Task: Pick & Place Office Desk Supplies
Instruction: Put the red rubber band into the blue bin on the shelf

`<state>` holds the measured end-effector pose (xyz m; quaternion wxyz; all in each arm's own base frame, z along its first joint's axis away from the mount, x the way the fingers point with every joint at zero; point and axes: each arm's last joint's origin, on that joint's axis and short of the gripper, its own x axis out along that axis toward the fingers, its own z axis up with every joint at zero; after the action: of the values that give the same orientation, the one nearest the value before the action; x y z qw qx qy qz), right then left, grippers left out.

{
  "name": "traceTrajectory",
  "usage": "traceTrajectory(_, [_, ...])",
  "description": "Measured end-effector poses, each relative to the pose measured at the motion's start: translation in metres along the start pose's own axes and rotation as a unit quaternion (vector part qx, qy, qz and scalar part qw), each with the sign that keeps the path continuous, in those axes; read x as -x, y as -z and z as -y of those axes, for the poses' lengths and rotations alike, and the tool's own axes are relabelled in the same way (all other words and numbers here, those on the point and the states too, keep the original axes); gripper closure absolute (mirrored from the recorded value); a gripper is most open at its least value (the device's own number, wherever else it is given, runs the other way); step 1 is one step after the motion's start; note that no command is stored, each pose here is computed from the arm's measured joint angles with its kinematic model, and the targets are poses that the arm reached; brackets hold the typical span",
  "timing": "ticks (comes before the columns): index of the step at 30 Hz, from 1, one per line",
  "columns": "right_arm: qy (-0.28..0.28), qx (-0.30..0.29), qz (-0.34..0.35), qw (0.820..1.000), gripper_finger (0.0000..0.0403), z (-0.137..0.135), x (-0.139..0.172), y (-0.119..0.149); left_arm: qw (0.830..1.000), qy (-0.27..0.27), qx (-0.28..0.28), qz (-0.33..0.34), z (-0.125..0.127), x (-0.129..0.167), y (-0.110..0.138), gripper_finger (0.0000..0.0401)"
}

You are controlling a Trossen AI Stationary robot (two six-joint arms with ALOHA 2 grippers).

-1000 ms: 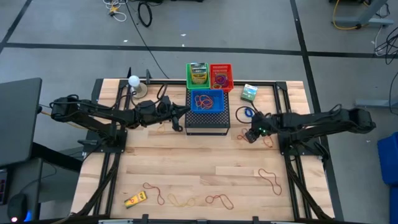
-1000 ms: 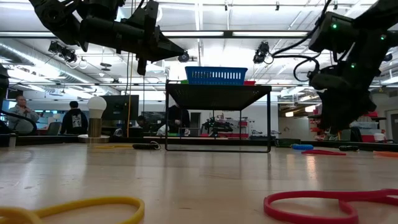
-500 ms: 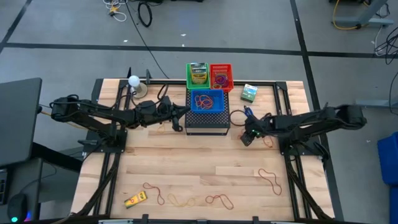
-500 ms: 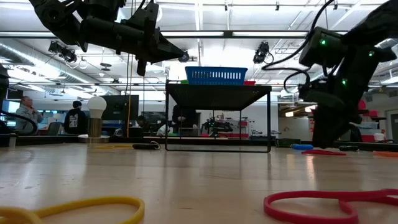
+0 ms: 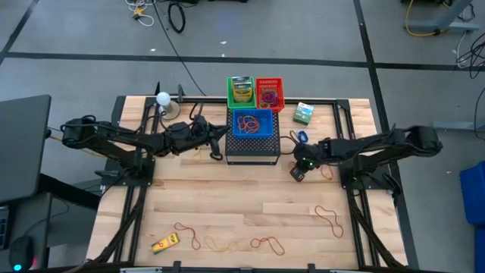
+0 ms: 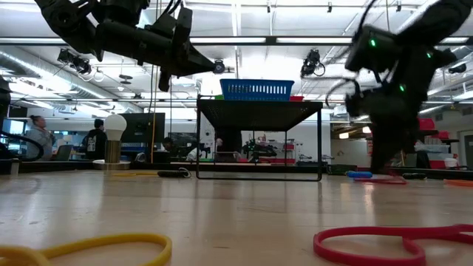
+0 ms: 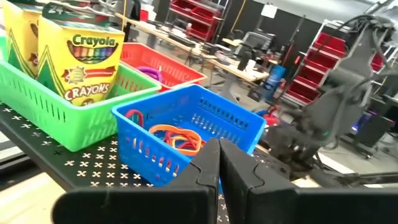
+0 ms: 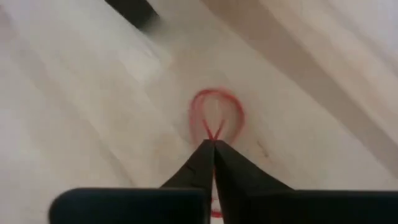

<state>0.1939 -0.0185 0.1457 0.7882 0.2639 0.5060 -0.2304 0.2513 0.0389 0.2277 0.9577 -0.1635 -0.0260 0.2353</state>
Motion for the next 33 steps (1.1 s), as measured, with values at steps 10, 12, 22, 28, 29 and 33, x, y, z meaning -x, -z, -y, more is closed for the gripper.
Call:
traceTrajectory(10, [-0.070, 0.074, 0.027, 0.994, 0.0398, -0.052, 0.093, -0.036, 1.000, -0.001, -0.009, -0.001, 0.000, 0.000, 0.000, 0.0391])
traceTrajectory(12, [-0.086, 0.091, 0.040, 0.991, 0.0398, -0.063, 0.119, -0.043, 1.000, -0.001, -0.009, 0.000, 0.000, 0.000, 0.000, 0.0391])
traceTrajectory(22, [-0.085, 0.097, 0.185, 0.974, 0.0401, -0.082, 0.186, -0.078, 1.000, 0.012, -0.005, -0.004, 0.001, 0.000, 0.000, 0.0391])
traceTrajectory(28, [-0.078, 0.077, 0.286, 0.952, 0.0402, -0.083, 0.181, -0.117, 1.000, 0.011, -0.028, -0.002, 0.001, 0.000, 0.000, 0.0391])
traceTrajectory(29, [-0.075, 0.075, 0.301, 0.948, 0.0402, -0.083, 0.177, -0.124, 0.999, 0.012, -0.031, -0.002, 0.001, 0.000, 0.000, 0.0391])
traceTrajectory(33, [-0.038, 0.061, 0.345, 0.936, 0.0402, -0.080, 0.158, -0.153, 0.999, 0.013, -0.037, -0.001, 0.001, 0.000, 0.000, 0.0391])
